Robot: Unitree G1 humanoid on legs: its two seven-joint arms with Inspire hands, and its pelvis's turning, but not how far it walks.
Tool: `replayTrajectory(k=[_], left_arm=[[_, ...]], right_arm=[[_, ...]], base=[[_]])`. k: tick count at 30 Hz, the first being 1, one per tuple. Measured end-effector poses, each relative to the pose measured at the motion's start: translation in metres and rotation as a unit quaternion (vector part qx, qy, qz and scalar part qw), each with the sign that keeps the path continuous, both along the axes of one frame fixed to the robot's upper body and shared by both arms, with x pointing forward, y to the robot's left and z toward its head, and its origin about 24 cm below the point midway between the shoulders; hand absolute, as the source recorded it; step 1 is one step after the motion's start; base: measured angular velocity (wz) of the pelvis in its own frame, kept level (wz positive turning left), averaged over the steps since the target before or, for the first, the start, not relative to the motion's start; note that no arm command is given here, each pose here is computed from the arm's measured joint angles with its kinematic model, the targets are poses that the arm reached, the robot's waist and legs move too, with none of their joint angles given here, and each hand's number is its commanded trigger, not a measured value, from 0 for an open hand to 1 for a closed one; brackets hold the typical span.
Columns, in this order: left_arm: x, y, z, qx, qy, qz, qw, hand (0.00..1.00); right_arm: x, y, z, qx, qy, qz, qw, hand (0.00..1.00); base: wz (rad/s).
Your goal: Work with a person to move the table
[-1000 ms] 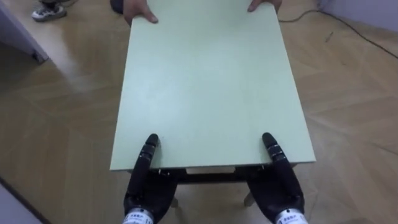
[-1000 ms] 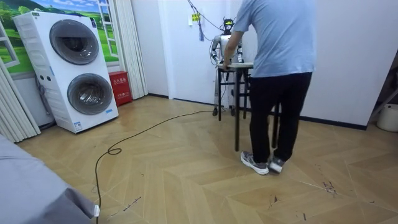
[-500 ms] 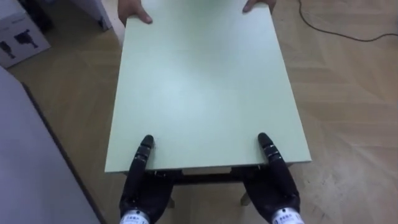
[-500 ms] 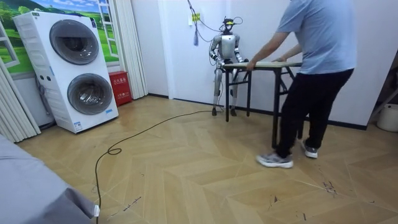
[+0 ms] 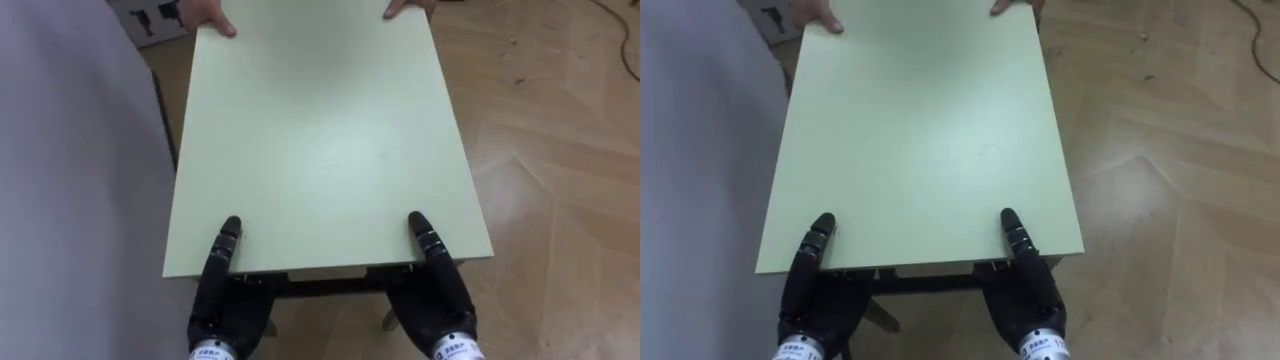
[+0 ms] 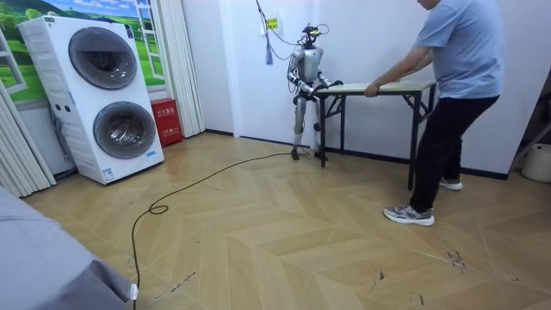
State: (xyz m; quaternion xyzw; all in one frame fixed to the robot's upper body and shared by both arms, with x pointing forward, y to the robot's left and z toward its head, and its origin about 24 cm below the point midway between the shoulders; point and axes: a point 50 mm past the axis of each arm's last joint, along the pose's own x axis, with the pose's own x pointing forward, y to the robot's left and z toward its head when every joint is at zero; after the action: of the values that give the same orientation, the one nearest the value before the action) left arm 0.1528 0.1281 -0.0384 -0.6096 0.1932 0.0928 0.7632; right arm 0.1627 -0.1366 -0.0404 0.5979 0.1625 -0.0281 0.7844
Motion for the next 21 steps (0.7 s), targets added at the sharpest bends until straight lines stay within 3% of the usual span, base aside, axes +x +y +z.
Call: replayTrajectory(k=[12, 21], left_arm=[[-0.007, 0.0, -0.005, -0.006, 0.025, 0.002, 1.0, 1.0], [-0.012, -0.002, -0.01, -0.011, 0.037, 0.009, 0.999, 1.0]], right_arm=[[-0.004, -0.001, -0.005, -0.012, 0.018, 0.007, 1.0, 1.0], [-0.005, -0.001, -0.007, -0.019, 0.023, 0.009, 1.0, 1.0]], base=[[0.28], [0.07]])
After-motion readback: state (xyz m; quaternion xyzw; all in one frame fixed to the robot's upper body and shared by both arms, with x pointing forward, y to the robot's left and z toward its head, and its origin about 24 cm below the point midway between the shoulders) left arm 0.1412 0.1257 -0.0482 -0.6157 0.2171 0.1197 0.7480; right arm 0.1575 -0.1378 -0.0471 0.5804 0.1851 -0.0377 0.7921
